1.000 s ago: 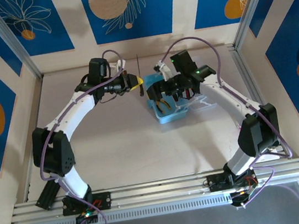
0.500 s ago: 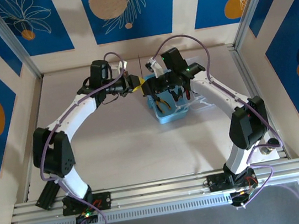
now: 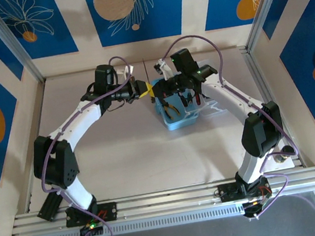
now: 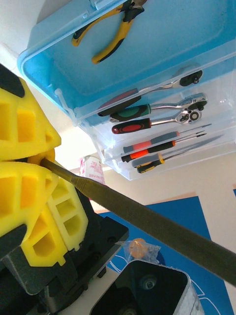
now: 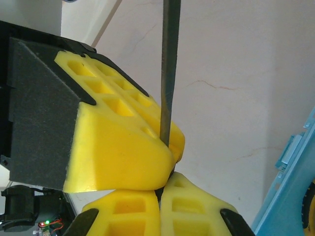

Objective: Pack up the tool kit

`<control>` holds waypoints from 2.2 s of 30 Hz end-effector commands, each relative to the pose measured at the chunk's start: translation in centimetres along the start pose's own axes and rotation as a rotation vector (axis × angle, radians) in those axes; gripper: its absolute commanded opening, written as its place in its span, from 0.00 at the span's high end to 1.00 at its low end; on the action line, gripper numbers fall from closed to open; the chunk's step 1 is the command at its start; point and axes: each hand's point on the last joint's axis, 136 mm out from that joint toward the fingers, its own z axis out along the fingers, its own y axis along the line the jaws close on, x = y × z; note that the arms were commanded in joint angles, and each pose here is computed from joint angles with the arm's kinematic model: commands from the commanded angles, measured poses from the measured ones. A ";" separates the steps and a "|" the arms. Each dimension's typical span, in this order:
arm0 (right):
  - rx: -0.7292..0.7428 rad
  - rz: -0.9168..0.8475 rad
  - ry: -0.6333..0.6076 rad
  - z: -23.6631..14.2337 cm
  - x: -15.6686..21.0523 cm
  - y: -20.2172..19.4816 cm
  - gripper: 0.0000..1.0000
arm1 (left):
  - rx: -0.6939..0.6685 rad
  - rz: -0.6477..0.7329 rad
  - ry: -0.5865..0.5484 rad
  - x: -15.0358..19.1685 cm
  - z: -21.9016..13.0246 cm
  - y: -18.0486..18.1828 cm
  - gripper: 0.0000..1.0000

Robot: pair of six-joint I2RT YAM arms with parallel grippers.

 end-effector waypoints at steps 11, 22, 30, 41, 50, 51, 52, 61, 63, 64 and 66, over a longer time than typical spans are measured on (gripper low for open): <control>0.045 0.001 -0.028 -5.1 0.7 -1.7 1.00 | -0.009 0.086 -0.037 -1.6 -2.0 -2.2 0.45; 0.560 0.107 0.025 -15.2 2.5 -13.2 1.00 | -0.744 0.170 -0.002 -1.2 -10.0 9.7 0.00; 0.838 0.144 0.170 -19.3 4.1 -19.7 1.00 | -0.859 0.134 0.048 0.3 -11.5 13.4 0.00; 0.866 0.128 0.286 -17.5 5.5 -22.6 1.00 | -0.839 0.110 0.073 1.2 -10.8 14.5 0.00; 0.856 0.132 0.327 -15.8 6.4 -23.8 1.00 | -0.829 0.104 0.080 1.3 -10.5 14.7 0.00; 0.855 0.132 0.328 -15.7 6.5 -23.9 1.00 | -0.830 0.103 0.081 1.3 -10.5 14.7 0.00; 0.855 0.132 0.330 -15.6 6.5 -24.1 1.00 | -0.829 0.101 0.084 1.4 -10.4 14.8 0.00; 0.875 0.130 0.357 -14.9 6.6 -25.5 1.00 | -0.825 0.095 0.088 1.4 -10.2 15.0 0.00; 0.882 0.126 0.358 -14.9 6.5 -25.7 0.99 | -0.823 0.092 0.090 1.4 -10.1 15.0 0.00; 0.884 0.126 0.363 -14.9 6.6 -25.9 0.99 | -0.823 0.092 0.091 1.3 -10.1 15.0 0.00; 0.886 0.124 0.364 -14.8 6.5 -26.0 0.99 | -0.823 0.089 0.095 1.3 -10.0 15.0 0.00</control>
